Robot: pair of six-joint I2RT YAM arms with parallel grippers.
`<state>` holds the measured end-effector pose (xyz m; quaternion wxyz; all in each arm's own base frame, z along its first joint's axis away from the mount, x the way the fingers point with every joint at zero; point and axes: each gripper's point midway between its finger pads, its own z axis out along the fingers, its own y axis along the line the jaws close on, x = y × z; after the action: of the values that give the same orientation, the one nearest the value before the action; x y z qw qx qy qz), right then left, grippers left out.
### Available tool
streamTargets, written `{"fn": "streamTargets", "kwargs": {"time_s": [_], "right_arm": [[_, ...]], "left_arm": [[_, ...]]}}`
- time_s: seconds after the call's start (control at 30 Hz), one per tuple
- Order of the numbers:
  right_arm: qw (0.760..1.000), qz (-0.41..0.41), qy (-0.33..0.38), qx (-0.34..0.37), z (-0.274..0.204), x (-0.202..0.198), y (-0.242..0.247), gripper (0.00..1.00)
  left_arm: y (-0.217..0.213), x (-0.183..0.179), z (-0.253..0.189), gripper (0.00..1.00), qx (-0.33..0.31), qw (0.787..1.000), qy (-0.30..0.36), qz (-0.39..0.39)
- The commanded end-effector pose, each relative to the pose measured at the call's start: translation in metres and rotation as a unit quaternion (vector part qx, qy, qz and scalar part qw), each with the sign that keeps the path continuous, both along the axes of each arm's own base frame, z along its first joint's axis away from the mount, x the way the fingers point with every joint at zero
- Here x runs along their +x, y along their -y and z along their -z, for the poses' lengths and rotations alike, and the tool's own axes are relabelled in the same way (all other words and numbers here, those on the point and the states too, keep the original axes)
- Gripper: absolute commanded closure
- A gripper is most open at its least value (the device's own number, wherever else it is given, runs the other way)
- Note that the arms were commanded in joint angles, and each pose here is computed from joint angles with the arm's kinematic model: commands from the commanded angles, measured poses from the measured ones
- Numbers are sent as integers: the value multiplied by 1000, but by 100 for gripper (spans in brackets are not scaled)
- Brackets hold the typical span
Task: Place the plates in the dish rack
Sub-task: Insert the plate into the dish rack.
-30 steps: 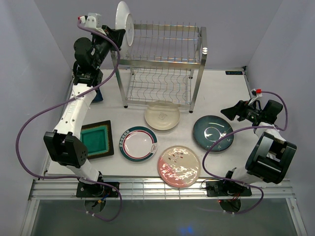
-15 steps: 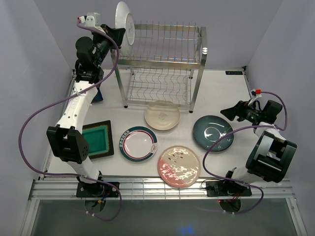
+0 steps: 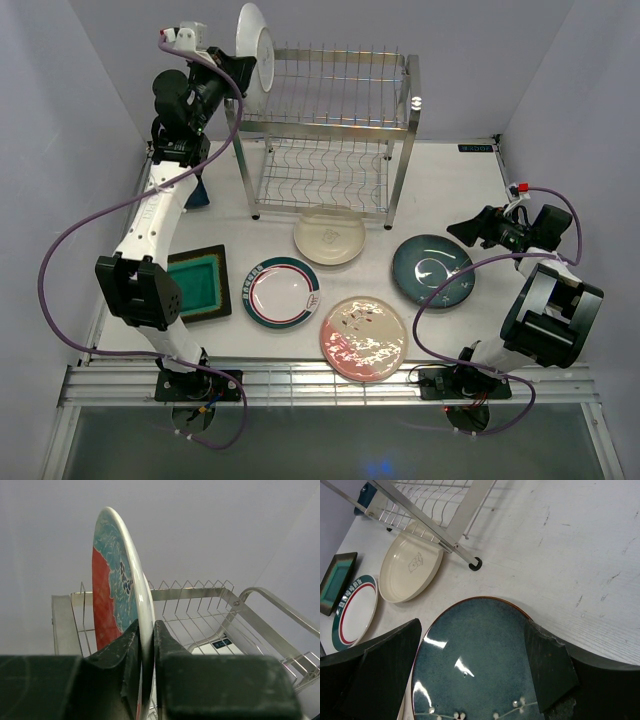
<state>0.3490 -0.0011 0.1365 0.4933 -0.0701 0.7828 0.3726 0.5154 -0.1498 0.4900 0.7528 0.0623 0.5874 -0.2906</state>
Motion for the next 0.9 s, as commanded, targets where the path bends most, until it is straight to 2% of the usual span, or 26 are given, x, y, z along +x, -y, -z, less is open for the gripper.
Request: {"fn": "streamTargets", "kwargs": {"time_s": [0.0, 0.63, 0.87], "right_arm": [[1000, -8, 26, -8, -14, 7, 5, 12], [1000, -11, 21, -3, -13, 7, 4, 12], [1000, -11, 21, -3, -13, 7, 4, 12]], "left_arm": [[-9, -35, -77, 73, 8, 994, 109, -3], [-12, -26, -66, 61, 10, 996, 92, -17], [-13, -49, -88, 51, -6, 993, 120, -7]]}}
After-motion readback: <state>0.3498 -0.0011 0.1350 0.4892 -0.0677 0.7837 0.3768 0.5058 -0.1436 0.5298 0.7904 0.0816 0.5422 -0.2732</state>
